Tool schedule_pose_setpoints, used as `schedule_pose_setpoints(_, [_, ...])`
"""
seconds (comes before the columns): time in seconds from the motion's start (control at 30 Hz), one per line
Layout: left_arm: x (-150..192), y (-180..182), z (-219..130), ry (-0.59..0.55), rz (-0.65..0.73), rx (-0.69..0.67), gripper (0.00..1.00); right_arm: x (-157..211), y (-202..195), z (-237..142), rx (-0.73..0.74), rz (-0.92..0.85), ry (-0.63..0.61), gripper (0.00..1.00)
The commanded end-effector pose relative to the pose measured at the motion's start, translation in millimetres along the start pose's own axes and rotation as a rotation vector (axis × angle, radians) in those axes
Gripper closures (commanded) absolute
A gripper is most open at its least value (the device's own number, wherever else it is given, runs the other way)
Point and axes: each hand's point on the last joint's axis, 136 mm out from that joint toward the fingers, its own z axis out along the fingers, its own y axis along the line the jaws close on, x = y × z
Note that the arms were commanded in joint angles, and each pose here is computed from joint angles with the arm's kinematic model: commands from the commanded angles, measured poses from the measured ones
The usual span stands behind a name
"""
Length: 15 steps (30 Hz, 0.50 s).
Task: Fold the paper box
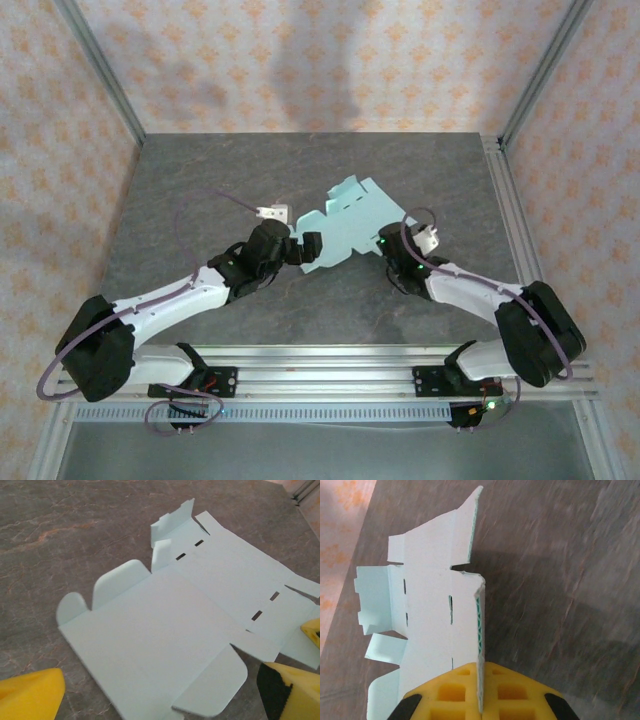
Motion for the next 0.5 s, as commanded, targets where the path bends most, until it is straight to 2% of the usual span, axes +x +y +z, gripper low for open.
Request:
schedule_pose_setpoints(0.0, [3.8,9.4,-5.2,0.003,-0.016,-0.044,0.00,-1.7,9.1,-6.4,-0.025,0.053,-0.099,0.98])
schedule_pose_setpoints(0.03, [3.1,8.3,-5.6,0.007,-0.033,-0.043,0.00,4.1,13.7,-7.4,-0.039,0.029,-0.089,0.92])
schedule_pose_setpoints(0.17, [4.5,-4.1,-3.0,0.032,-0.051,0.012,0.00,10.0,23.6,-13.7,-0.060,-0.104,-0.076,0.44])
schedule_pose_setpoints(0.2, [4.1,-6.4,-1.8,0.034,-0.063,0.020,0.00,7.6,23.9,-16.8,-0.066,-0.138,-0.083,0.36])
schedule_pose_setpoints(0.27, [3.0,-10.9,1.3,0.039,-0.108,0.032,0.00,-4.4,23.1,-26.1,-0.079,-0.208,-0.129,0.29])
schedule_pose_setpoints(0.33, [4.6,-14.3,7.0,0.050,-0.151,0.040,0.00,-13.6,26.2,-35.2,-0.115,-0.293,-0.156,0.28])
schedule_pose_setpoints(0.47, [14.5,-24.0,25.9,0.098,-0.238,0.063,0.00,-25.7,37.4,-35.5,-0.194,-0.459,-0.055,0.28])
